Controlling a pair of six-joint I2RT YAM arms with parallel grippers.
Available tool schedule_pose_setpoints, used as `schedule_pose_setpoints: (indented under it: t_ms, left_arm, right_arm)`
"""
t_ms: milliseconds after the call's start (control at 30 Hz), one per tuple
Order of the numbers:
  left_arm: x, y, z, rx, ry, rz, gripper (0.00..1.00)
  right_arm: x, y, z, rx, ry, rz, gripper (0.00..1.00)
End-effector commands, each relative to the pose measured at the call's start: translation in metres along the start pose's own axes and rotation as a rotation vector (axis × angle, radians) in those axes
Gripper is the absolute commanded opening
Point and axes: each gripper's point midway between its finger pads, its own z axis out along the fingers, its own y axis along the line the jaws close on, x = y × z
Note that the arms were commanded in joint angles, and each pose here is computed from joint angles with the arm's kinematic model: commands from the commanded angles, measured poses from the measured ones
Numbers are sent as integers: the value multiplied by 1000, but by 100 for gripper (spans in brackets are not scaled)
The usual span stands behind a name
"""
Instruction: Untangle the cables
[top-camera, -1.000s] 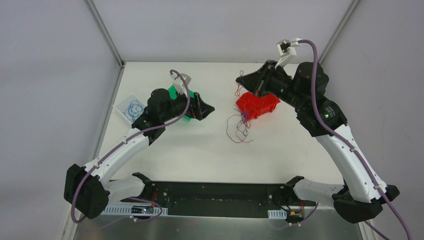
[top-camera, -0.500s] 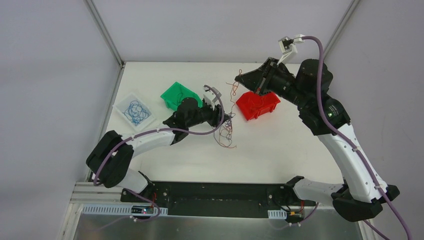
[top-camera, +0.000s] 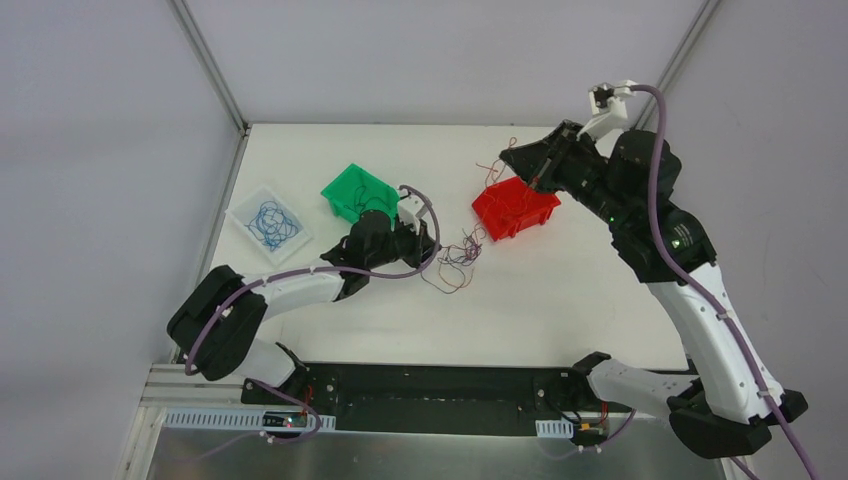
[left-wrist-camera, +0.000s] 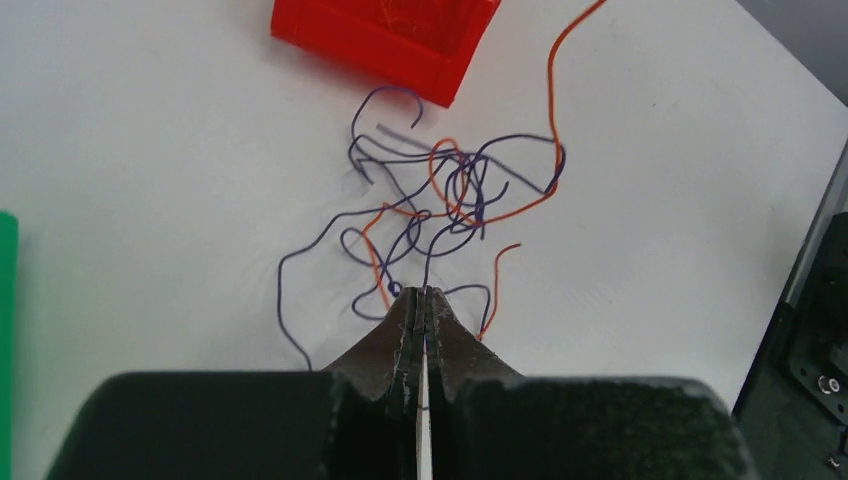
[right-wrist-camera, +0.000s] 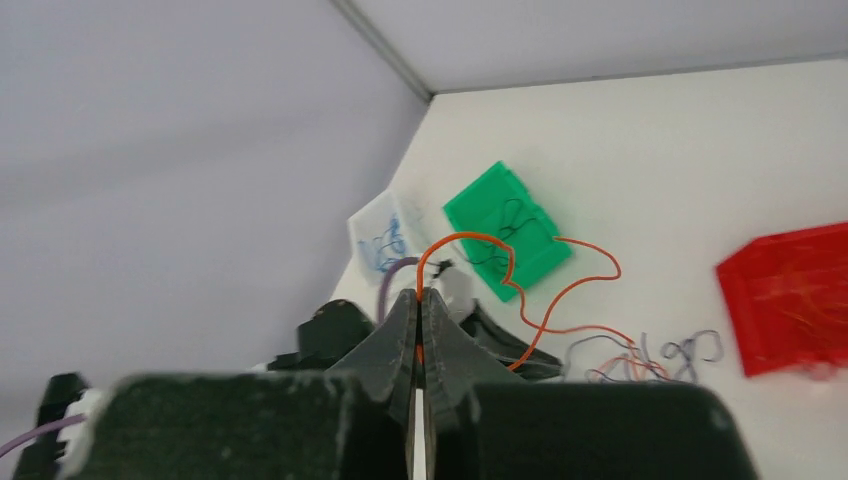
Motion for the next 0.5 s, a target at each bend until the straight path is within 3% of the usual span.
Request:
schedule_pose_setpoints:
  t_ms: [0, 133, 333, 467]
  left_arm:
    - [-3, 20, -25, -119, -17, -21, 0]
    - [0, 8, -31, -51, -1, 15, 3]
    - [-8, -5, -11, 43, -1, 48, 39]
    - [-14, -5, 9, 63, 17, 62, 52]
  right_arm:
    - [-36, -40, -38, 219, -190, -84, 0]
    - [-53, -40, -54, 238, -251, -127, 0]
    - [-70, -12, -60, 147, -271, -141, 0]
    - [-74, 1, -59, 99, -265, -131, 0]
